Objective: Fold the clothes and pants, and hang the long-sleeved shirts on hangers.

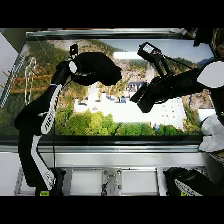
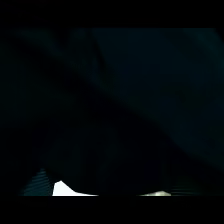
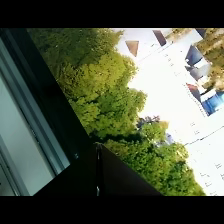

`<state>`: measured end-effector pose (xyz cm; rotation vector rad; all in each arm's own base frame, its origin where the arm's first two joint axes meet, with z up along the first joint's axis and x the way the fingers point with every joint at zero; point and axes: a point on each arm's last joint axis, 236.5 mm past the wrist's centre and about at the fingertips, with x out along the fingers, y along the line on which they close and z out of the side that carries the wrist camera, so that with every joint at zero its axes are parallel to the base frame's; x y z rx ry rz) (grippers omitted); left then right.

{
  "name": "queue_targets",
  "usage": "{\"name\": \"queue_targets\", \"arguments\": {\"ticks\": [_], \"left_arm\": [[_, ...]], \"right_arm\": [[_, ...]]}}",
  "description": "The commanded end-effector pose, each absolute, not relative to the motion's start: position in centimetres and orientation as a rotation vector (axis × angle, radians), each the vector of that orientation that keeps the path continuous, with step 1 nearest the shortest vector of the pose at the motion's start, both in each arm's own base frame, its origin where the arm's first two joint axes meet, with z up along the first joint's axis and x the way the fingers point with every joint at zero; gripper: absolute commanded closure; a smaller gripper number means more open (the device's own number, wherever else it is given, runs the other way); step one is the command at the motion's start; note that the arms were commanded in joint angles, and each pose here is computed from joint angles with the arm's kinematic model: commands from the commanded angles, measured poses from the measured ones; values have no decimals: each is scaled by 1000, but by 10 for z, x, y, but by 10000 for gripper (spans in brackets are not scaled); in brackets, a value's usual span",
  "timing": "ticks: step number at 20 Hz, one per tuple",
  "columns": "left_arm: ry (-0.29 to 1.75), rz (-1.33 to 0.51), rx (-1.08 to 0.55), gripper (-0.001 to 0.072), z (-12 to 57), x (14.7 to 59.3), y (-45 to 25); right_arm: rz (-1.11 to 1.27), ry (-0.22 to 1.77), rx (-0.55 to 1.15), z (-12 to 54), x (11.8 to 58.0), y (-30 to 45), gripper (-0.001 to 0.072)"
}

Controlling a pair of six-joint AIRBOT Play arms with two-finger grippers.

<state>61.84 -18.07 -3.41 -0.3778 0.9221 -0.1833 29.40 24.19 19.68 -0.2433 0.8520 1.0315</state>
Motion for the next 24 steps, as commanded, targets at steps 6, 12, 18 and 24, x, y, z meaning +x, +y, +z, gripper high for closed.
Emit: {"name": "queue_targets", "arguments": {"ticks": [6, 12, 18, 24], "left_arm": [[951, -160, -409, 697, -18, 625, -167], [897, -245, -274, 697, 70, 553, -162], [916, -393, -193, 697, 98, 416, -205], [894, -585, -169, 697, 117, 322, -265]], "right_arm": [[1033, 853, -243, 197, 294, 242, 701], [1032, 852, -243, 197, 294, 242, 701], [1118, 831, -156, 211, 281, 261, 701], [1079, 851, -210, 205, 281, 247, 702]]}}
